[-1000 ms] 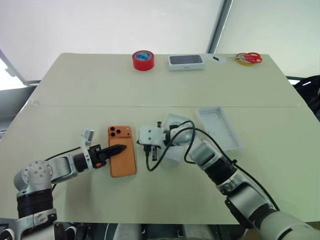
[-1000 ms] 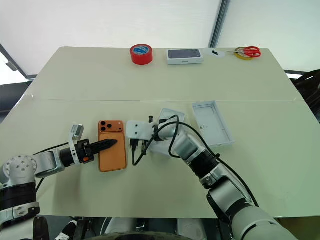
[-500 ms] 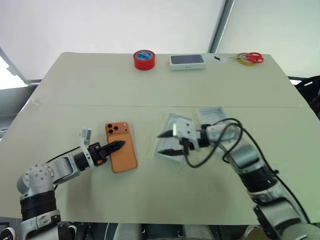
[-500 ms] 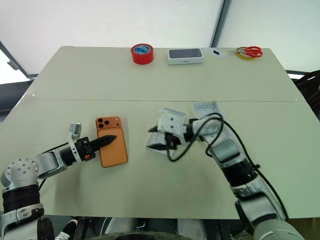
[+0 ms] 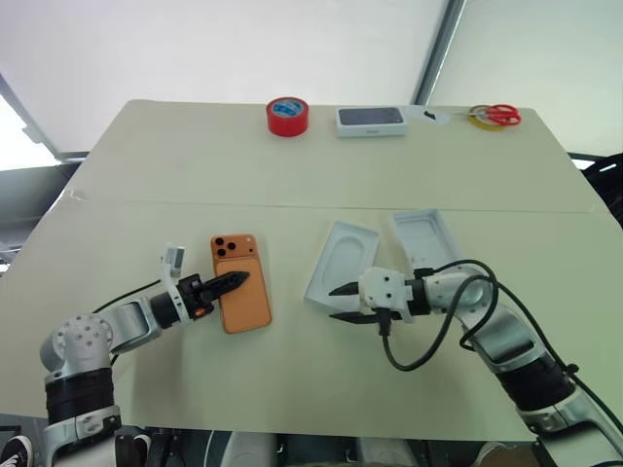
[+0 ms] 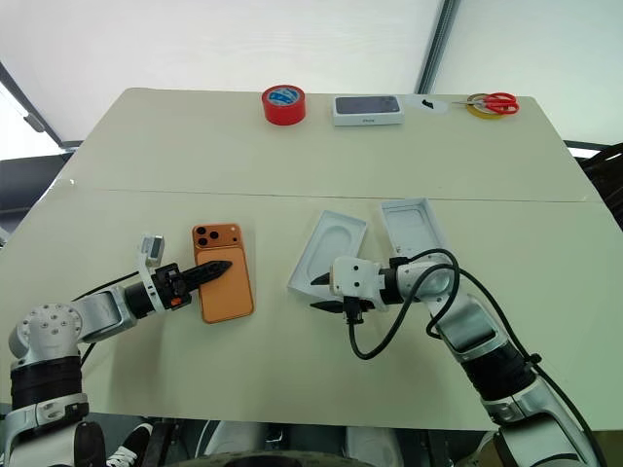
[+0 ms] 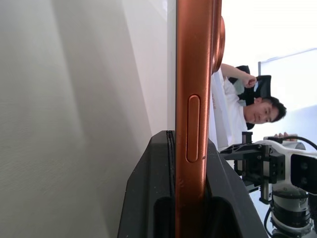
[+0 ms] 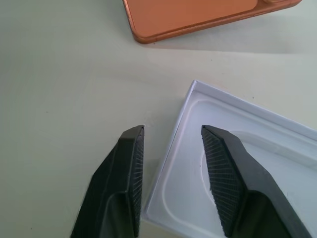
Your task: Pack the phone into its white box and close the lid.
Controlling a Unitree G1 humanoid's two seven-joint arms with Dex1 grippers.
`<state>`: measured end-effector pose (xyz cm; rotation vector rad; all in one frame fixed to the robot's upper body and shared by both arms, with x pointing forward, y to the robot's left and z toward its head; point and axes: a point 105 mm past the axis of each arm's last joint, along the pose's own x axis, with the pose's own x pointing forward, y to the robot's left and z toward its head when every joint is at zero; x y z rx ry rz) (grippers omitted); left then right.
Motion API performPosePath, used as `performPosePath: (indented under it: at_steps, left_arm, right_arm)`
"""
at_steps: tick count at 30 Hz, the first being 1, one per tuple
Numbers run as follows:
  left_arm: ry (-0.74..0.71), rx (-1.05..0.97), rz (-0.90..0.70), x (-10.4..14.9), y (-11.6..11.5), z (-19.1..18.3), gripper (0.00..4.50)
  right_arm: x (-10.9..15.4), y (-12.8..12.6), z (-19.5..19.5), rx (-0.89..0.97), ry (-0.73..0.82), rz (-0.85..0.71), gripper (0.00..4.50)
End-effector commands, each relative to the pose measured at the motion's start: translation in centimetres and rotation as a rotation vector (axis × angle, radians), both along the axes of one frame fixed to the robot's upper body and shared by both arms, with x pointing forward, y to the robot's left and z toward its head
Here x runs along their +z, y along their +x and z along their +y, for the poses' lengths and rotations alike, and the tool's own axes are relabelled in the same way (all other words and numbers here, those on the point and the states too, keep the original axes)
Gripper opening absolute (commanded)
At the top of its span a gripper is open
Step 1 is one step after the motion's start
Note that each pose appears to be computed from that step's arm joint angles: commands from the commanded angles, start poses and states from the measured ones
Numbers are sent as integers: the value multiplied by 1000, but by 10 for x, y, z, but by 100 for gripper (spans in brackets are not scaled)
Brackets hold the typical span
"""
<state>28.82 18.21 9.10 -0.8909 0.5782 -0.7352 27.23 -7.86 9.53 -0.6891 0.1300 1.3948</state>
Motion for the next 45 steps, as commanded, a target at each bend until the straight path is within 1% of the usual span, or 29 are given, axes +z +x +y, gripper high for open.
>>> performPosePath:
  at_steps: [1,4,7,10,12,13,17,20,23,26,29,32,33,34,37,40,43,45]
  left_arm:
    - [24,-4,-10,3,0,3,0]
    - [24,-5,-8,4,0,3,0]
    - [27,-6,-7,3,-1,3,0]
    - [30,-5,-6,3,-1,3,0]
    - [32,-4,-6,3,0,3,0]
    - [33,-4,-8,4,0,3,0]
    - [11,-12,-59,23,7,-3,0]
    - [6,-2,-95,38,16,-4,0]
    - [-9,-5,-146,59,25,-7,0]
    - [-3,-29,-158,66,26,-11,0]
    - [7,-40,-148,64,23,-12,0]
    - [-10,-46,-140,63,22,-13,0]
    - [-14,-47,-139,63,22,-13,0]
    - [-14,-47,-136,62,21,-13,0]
    - [-13,-51,-123,58,21,-16,0]
    - [-14,-52,-118,56,20,-17,0]
    - [-15,-53,-118,56,19,-17,0]
    - [-16,-58,-120,57,18,-17,0]
  right_arm:
    - [5,-3,5,22,10,-31,210]
    - [2,-5,6,29,1,-15,210]
    - [5,-2,10,24,25,-16,210]
    - [6,2,12,11,22,-19,128]
    - [2,3,10,14,-9,-26,28]
    - [1,3,10,13,-14,-32,7]
    - [13,6,18,-3,49,-30,7]
    - [16,9,21,-10,55,-41,7]
    - [12,10,22,-3,30,-44,7]
    - [8,9,19,-2,19,-27,7]
    - [11,4,18,9,39,18,87]
    - [12,3,15,11,28,-4,235]
    - [12,3,14,10,23,-12,294]
    - [12,2,15,13,25,6,344]
    - [11,1,17,15,29,7,344]
    - [5,-1,17,22,6,2,344]
    - [3,0,17,11,8,2,264]
    - [1,1,15,7,-19,-29,172]
